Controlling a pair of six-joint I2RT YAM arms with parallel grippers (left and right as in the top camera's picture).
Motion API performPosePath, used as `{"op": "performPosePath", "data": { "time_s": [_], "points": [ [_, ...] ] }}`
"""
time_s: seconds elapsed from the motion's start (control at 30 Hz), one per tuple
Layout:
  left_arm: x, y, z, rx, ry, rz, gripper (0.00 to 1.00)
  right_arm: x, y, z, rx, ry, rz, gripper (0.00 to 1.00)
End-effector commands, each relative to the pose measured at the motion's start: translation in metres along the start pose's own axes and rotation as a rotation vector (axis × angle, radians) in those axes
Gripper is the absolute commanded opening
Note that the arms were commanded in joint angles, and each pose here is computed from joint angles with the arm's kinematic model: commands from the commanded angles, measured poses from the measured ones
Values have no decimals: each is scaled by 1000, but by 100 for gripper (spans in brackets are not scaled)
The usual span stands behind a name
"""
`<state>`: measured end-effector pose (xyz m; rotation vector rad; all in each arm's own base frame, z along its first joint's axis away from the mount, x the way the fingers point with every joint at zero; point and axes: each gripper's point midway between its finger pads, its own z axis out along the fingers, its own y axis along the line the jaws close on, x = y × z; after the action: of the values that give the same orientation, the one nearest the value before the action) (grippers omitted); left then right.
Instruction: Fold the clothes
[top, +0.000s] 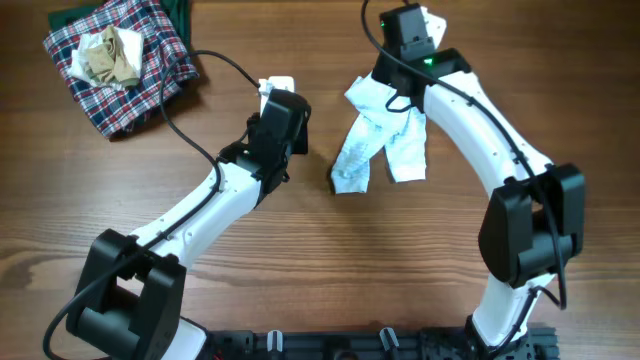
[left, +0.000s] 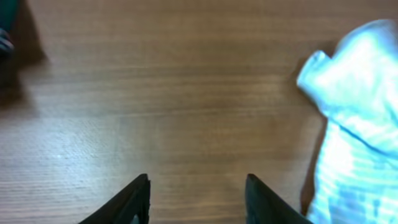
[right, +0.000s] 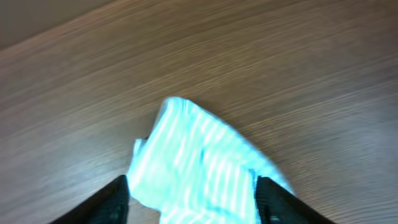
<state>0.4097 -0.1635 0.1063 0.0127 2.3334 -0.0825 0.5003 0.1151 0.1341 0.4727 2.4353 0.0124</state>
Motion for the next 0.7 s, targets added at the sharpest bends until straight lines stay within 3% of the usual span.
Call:
{"op": "performPosePath", "data": {
  "time_s": [0.0, 0.07, 0.13, 0.27, 0.43, 0.67],
  "points": [
    [5, -11, 0, 68, 43, 1, 52, -15, -37, 10, 88, -2, 26, 68],
    [12, -17, -3, 105, 77, 5, 53, -8, -53, 10, 94, 63, 43, 62],
    [16, -22, -6, 138, 101, 6, 53, 4, -63, 8, 81, 150, 45, 47],
    [24, -23, -9, 156, 139, 10, 47, 47, -64, -3, 3, 371, -70, 4],
    [28, -22, -10, 150, 154, 13, 46, 102, -79, -23, 21, 610, -127, 4],
    [32, -23, -10, 160, 172, 15, 56, 152, -80, 2, -61, 684, -149, 4]
  ]
}}
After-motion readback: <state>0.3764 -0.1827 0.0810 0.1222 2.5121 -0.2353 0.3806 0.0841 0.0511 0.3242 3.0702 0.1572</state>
